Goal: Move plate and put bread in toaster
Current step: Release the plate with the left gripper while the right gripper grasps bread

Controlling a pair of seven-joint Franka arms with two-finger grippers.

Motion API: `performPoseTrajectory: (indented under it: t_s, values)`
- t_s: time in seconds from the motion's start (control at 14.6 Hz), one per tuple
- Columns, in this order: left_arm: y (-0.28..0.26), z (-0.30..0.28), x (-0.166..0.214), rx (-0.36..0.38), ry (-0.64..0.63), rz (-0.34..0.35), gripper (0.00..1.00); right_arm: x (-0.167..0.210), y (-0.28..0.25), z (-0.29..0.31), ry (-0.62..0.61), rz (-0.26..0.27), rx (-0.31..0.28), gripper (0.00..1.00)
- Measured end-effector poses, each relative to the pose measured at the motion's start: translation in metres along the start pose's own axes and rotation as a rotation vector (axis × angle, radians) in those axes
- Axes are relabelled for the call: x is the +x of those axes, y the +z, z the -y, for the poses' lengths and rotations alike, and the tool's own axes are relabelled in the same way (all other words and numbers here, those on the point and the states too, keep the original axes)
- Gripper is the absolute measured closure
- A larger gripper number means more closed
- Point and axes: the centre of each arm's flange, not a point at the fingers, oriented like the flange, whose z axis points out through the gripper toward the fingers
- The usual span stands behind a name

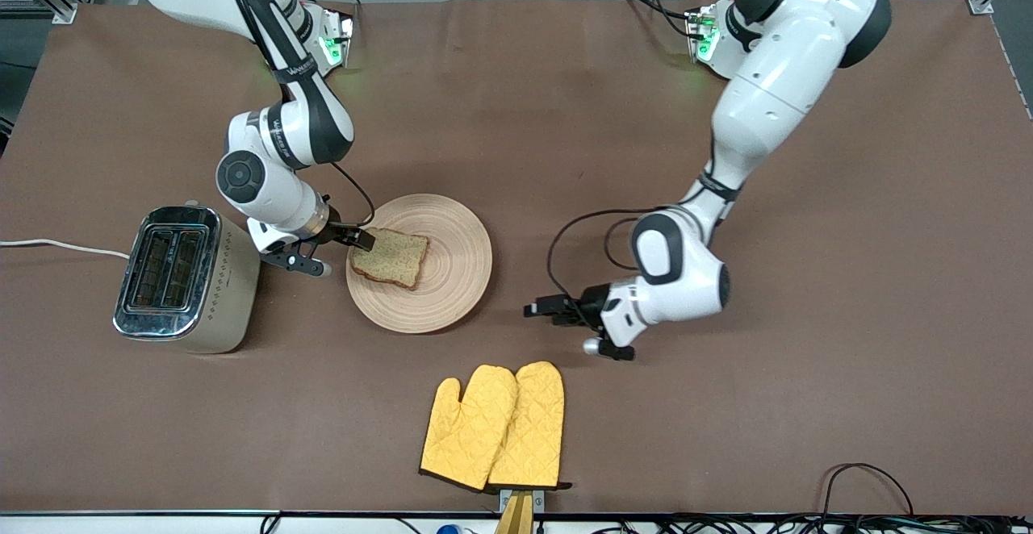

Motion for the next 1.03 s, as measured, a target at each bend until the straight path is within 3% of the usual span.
performPoseTrajectory:
  t_s: [0.21,0.48,0.55,0.82,1.03]
  values:
    - [-0.078,0.027,0.022,0.067,0.075,0.068,0.00,-0.008,0.007,0.008,0.003,-0.006,-0.002,0.02]
    - [-0.174,0.064,0.035,0.201,0.167,0.143,0.00,-0.009,0.012,0.008,0.015,-0.005,-0.006,0.43]
    - [-0.192,0.062,0.037,0.256,0.204,0.152,0.00,-0.008,0.012,0.007,0.018,-0.005,-0.007,0.48]
    - [-0.249,0.011,0.041,0.511,0.390,0.167,0.00,-0.007,0.013,0.004,0.023,-0.007,-0.008,0.54]
    - [-0.303,-0.019,0.036,0.652,0.419,0.164,0.00,-0.006,0.017,0.004,0.024,-0.009,-0.009,0.55]
